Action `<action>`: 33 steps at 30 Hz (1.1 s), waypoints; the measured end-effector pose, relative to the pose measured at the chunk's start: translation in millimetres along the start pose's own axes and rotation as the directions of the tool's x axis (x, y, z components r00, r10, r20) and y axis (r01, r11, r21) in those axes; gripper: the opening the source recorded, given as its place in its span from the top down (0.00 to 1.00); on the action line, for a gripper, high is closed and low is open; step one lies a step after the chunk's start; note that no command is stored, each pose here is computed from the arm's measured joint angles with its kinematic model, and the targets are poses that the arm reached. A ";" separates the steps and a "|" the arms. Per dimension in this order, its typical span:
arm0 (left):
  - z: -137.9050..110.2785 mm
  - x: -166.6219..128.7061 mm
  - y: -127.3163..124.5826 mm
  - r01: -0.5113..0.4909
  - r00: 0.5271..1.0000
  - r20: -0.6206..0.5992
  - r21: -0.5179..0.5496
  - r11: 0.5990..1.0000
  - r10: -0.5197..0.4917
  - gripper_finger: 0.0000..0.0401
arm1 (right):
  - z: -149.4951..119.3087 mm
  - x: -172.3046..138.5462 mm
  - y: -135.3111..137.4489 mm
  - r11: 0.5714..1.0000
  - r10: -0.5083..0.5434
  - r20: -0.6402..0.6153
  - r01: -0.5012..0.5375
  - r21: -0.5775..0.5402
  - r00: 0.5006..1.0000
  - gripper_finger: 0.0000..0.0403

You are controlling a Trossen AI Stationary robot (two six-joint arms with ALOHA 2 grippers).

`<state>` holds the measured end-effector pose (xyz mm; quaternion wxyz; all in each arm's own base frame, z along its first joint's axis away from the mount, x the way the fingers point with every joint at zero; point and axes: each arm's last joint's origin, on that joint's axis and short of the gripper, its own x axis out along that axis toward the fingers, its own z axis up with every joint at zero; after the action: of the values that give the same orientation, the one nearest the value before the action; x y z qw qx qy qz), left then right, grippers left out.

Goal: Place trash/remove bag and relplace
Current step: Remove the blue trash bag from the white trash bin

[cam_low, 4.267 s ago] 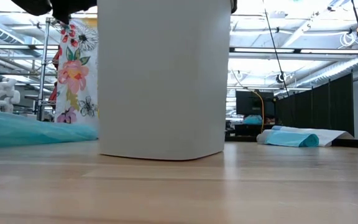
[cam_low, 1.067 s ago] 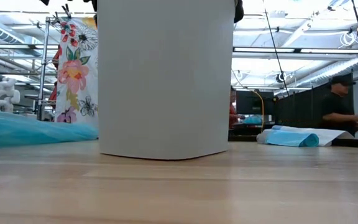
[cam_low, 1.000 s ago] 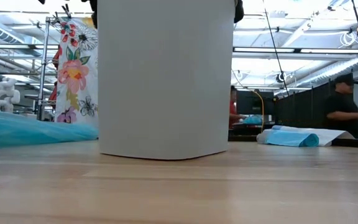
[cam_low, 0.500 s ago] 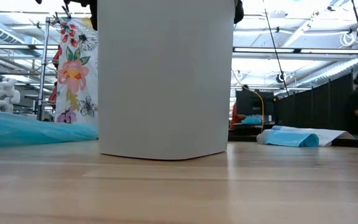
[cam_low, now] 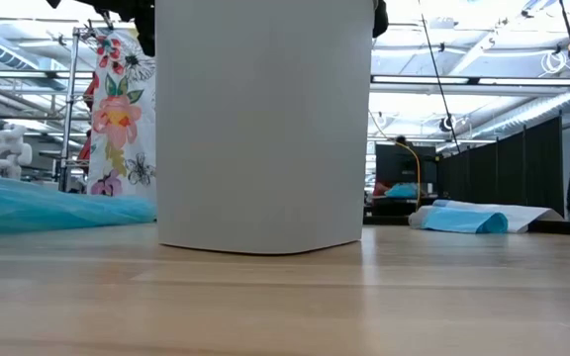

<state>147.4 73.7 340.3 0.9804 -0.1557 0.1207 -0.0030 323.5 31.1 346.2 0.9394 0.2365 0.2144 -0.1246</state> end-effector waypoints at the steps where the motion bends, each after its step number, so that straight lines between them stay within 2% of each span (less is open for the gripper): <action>1: -0.5 0.8 -0.6 0.005 1.000 -0.006 0.016 1.000 -0.005 0.70 | 0.0 0.0 0.0 1.000 0.000 0.000 0.000 0.000 1.000 1.00; 7: 3.9 13.3 -2.6 -0.004 1.000 0.029 0.097 0.995 0.002 0.70 | 1.8 0.8 -3.0 1.000 -0.010 0.004 0.010 0.011 1.000 1.00; 15: 26.8 16.3 -7.9 -0.095 0.963 0.267 0.196 0.976 0.040 0.70 | 4.3 1.3 -4.6 1.000 -0.013 0.020 0.012 0.019 1.000 1.00; 21: 40.3 9.9 -14.0 -0.080 0.916 0.402 0.211 0.974 -0.012 0.70 | 8.3 1.1 -2.1 1.000 0.013 0.060 -0.014 0.013 0.998 1.00; 24: 41.6 9.2 -15.5 -0.053 0.912 0.407 0.226 0.973 -0.045 0.70 | 14.2 0.5 1.6 0.999 0.050 0.119 -0.049 -0.007 0.992 1.00; 28: 37.6 10.6 -13.9 -0.034 0.929 0.368 0.168 0.985 -0.031 0.70 | 19.7 -0.6 4.8 0.996 0.083 0.175 -0.078 -0.036 0.981 1.00; 33: 33.3 -4.6 -16.2 -0.139 0.928 0.366 0.169 0.976 0.069 0.69 | 18.9 -0.5 4.3 0.997 0.078 0.166 -0.072 -0.043 0.983 1.00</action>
<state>151.4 68.6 377.1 0.9951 -0.0519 -0.0527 0.0660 331.0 25.5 363.1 0.9623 0.2159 0.1280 -0.1047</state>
